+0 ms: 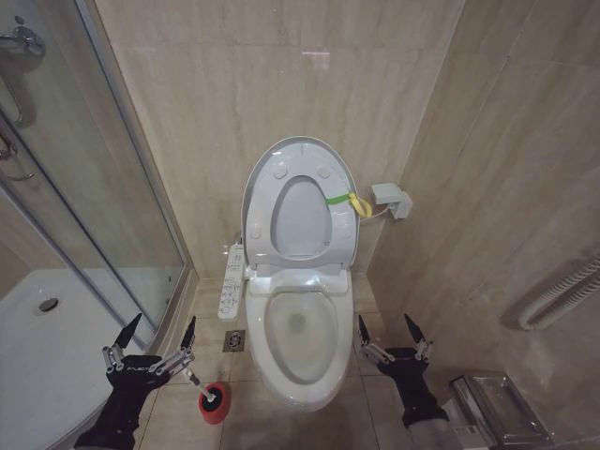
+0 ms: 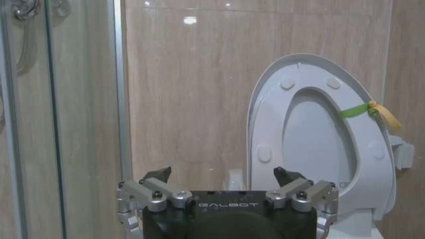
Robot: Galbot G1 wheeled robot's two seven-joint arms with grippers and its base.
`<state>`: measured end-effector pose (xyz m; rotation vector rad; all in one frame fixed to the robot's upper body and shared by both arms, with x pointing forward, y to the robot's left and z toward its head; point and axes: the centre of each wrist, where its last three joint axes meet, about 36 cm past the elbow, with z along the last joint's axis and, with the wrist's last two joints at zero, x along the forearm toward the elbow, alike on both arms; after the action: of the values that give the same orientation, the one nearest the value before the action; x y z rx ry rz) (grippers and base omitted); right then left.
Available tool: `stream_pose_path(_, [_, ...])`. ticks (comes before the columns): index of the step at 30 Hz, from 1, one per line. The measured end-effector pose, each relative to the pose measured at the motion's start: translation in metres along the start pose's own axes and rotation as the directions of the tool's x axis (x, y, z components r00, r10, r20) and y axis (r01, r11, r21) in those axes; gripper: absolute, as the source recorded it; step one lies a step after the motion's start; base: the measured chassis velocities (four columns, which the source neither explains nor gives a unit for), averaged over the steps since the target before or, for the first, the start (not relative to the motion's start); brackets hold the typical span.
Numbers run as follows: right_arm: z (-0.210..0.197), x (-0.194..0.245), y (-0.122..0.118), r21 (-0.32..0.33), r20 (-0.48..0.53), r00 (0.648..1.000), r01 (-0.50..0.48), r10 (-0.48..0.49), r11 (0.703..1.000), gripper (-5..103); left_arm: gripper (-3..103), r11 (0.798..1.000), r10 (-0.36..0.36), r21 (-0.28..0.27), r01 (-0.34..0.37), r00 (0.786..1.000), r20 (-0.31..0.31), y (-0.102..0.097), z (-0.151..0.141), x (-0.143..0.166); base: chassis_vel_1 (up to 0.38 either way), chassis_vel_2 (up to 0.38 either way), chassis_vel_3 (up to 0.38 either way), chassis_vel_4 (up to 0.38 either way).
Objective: Open the toilet lid, clean the toilet bowl with a toilet brush, close the toilet lid, and flush.
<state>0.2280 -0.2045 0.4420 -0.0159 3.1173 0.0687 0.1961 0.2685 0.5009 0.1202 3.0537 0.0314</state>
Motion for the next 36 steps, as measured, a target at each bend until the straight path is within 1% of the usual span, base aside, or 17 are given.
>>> stream_pose_path(2, [-0.001,-0.009,0.0,0.006,-0.028,1.0,-0.003,0.003,1.0,100,100,1.0,0.0,0.0,0.0,1.0,0.0,0.0,0.0,0.0,0.0,0.0,0.0,0.0])
stream_pose_path(8, [-0.005,-0.018,0.0,0.003,-0.045,0.999,-0.009,0.009,1.0,100,100,1.0,0.0,0.0,0.0,1.0,0.0,0.0,0.0,0.0,0.0,0.0,0.0,0.0])
stream_pose_path(15, [-0.025,-0.043,0.003,-0.027,-0.153,0.987,-0.053,0.048,0.998,100,100,1.0,0.0,0.0,0.0,1.0,0.0,0.0,0.0,0.0,0.0,0.0,0.0,0.0])
stream_pose_path(17, [-0.032,-0.042,0.001,-0.027,-0.149,0.987,-0.061,0.057,0.998,100,100,1.0,0.0,0.0,0.0,1.0,0.0,0.0,0.0,0.0,0.0,0.0,0.0,0.0])
stream_pose_path(18, [-0.044,-0.039,-0.003,-0.023,-0.122,0.99,-0.078,0.074,0.997,100,100,1.0,0.0,0.0,0.0,1.0,0.0,0.0,0.0,0.0,0.0,0.0,0.0,0.0])
stream_pose_path(24, [-0.049,-0.036,-0.005,-0.02,-0.083,0.99,-0.112,0.11,0.994,100,100,1.0,0.0,0.0,0.0,1.0,0.0,0.0,0.0,0.0,0.0,0.0,0.0,0.0])
stream_pose_path(29, [-0.047,-0.039,-0.004,-0.022,-0.07,0.994,-0.09,0.088,0.996,100,100,1.0,0.0,0.0,0.0,1.0,0.0,0.0,0.0,0.0,0.0,0.0,0.0,0.0])
stream_pose_path(36, [-0.031,-0.053,-0.007,-0.015,-0.07,0.996,-0.047,0.045,0.999,100,100,1.0,0.0,0.0,0.0,1.0,0.0,0.0,0.0,0.0,0.0,0.0,0.0,0.0])
